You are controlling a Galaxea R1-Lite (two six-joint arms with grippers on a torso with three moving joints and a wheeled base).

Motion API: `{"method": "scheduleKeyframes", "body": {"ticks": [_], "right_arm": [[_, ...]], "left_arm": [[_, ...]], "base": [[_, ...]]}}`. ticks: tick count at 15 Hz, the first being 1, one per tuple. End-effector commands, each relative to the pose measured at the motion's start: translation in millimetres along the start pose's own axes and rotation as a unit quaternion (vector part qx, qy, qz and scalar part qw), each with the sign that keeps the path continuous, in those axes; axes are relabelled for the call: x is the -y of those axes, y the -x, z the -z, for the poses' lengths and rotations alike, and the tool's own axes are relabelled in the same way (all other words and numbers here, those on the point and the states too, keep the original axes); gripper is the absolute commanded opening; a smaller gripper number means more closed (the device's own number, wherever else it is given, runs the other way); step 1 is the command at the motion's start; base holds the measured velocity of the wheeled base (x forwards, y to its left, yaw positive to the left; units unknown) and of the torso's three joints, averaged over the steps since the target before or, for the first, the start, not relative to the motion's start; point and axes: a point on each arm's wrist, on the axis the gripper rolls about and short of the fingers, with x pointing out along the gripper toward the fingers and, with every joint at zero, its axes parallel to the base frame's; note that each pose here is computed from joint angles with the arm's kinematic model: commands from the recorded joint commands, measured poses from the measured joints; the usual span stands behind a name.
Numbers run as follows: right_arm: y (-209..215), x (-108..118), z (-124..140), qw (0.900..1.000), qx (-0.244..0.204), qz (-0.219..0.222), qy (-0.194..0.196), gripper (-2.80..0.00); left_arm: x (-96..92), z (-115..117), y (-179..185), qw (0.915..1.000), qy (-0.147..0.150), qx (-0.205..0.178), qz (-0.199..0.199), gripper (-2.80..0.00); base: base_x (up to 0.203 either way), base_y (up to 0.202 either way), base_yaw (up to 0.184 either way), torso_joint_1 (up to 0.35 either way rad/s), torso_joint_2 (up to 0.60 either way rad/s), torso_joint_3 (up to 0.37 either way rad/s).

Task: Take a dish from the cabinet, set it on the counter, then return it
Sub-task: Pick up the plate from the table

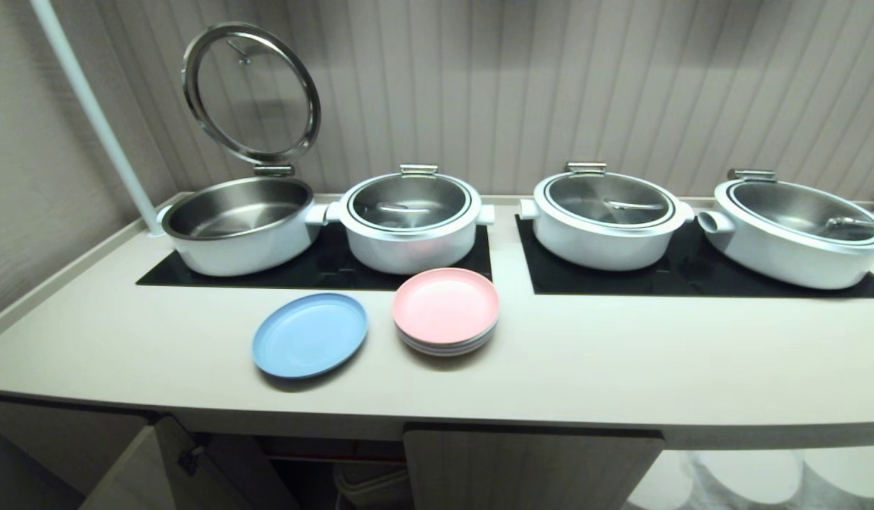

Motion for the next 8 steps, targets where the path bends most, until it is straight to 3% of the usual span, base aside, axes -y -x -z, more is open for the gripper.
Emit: {"method": "scheduleKeyframes", "body": {"ticks": [1, 8], "right_arm": [[0.0, 0.0, -0.1, 1.0, 0.0, 0.0, 0.0, -2.8], [0.0, 0.0, -0.1, 1.0, 0.0, 0.0, 0.0, -2.8]], "left_arm": [[0.0, 0.1, 0.0, 1.0, 0.0, 0.0, 0.0, -2.8], [0.0, 0.1, 0.0, 1.0, 0.0, 0.0, 0.0, -2.8]], "base": [[0.0, 0.0, 0.0, 0.0, 0.0, 0.0], [0.0, 0.0, 0.0, 0.0, 0.0, 0.0]]}}
